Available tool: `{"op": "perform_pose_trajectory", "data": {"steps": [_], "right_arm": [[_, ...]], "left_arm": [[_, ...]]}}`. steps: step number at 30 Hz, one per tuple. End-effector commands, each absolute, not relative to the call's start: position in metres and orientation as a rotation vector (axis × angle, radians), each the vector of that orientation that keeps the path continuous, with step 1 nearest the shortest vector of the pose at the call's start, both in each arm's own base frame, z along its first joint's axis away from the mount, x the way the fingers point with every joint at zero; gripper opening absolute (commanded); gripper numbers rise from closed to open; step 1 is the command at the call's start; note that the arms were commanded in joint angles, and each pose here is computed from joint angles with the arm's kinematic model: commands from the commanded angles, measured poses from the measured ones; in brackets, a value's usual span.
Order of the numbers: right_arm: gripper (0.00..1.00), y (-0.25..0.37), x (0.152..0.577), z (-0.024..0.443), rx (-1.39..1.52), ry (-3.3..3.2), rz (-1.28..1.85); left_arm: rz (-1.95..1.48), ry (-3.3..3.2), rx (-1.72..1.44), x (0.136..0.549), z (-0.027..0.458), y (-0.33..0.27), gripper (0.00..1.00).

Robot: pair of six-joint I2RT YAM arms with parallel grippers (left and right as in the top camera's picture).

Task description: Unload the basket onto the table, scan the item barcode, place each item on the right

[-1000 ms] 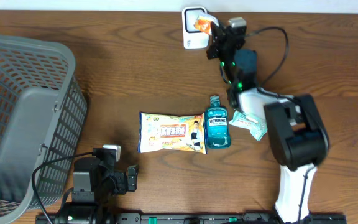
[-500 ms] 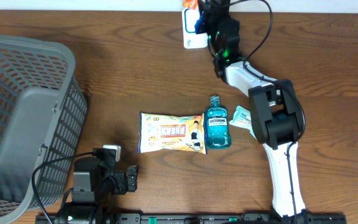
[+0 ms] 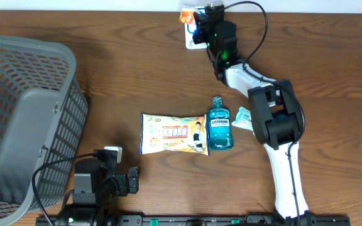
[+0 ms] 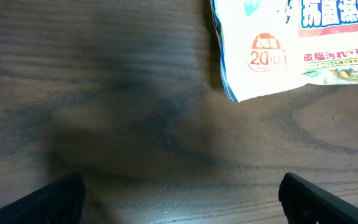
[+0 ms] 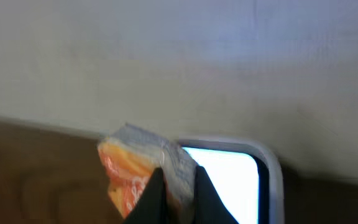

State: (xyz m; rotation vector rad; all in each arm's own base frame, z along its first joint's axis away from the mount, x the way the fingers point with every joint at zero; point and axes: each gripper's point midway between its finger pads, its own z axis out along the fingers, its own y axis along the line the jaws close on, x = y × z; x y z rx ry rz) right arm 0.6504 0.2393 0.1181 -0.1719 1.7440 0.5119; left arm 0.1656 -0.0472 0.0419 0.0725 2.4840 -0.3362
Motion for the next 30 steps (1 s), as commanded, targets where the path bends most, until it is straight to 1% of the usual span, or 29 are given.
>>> {"op": "perform_pose_trajectory", "data": {"steps": [1, 4, 7, 9, 10, 12, 14, 16, 18, 20, 23, 24, 30], "right_arm": [[0.01, 0.218, 0.648, 0.209, -0.201, 1.666, 0.495], [0.01, 0.186, 0.636, 0.24, -0.22, 1.746, 0.345], [0.01, 0.132, 0.618, 0.273, -0.124, 1.822, 0.076], [0.01, 0.077, 0.594, 0.301, -0.006, 1.857, -0.202], [0.01, 0.061, 0.585, 0.309, 0.029, 1.863, -0.282], [0.01, 0.005, 0.555, 0.33, 0.159, 1.874, -0.545], [0.01, -0.037, 0.533, 0.339, 0.273, 1.876, -0.727], [0.01, -0.086, 0.509, 0.338, 0.392, 1.892, -0.916], [0.02, -0.126, 0.492, 0.322, 0.447, 1.963, -1.021], [0.02, -0.157, 0.479, 0.3, 0.538, 2.029, -1.034], [0.02, -0.208, 0.455, 0.253, 0.729, 2.137, -1.009], [0.02, -0.235, 0.444, 0.223, 0.827, 2.199, -0.985], [0.01, -0.305, 0.402, 0.127, 1.041, 2.415, -0.97]], "left_arm": [[-0.342, 2.475, 0.082, 0.167, 0.044, -0.048, 0.99], [-0.343, 2.475, 0.082, 0.166, 0.044, -0.048, 0.99], [-0.343, 2.475, 0.082, 0.167, 0.044, -0.048, 0.99], [-0.342, 2.475, 0.082, 0.166, 0.044, -0.048, 0.99], [-0.343, 2.475, 0.082, 0.166, 0.044, -0.048, 0.99], [-0.342, 2.475, 0.082, 0.166, 0.044, -0.048, 0.99], [-0.342, 2.475, 0.082, 0.166, 0.044, -0.048, 0.99], [-0.342, 2.475, 0.082, 0.166, 0.044, -0.048, 0.99], [-0.343, 2.475, 0.082, 0.167, 0.044, -0.048, 0.99], [-0.342, 2.475, 0.082, 0.166, 0.044, -0.048, 0.99], [-0.343, 2.475, 0.082, 0.167, 0.044, -0.048, 0.99], [-0.342, 2.475, 0.082, 0.166, 0.044, -0.048, 0.99], [-0.342, 2.475, 0.082, 0.167, 0.044, -0.048, 0.99]]}}
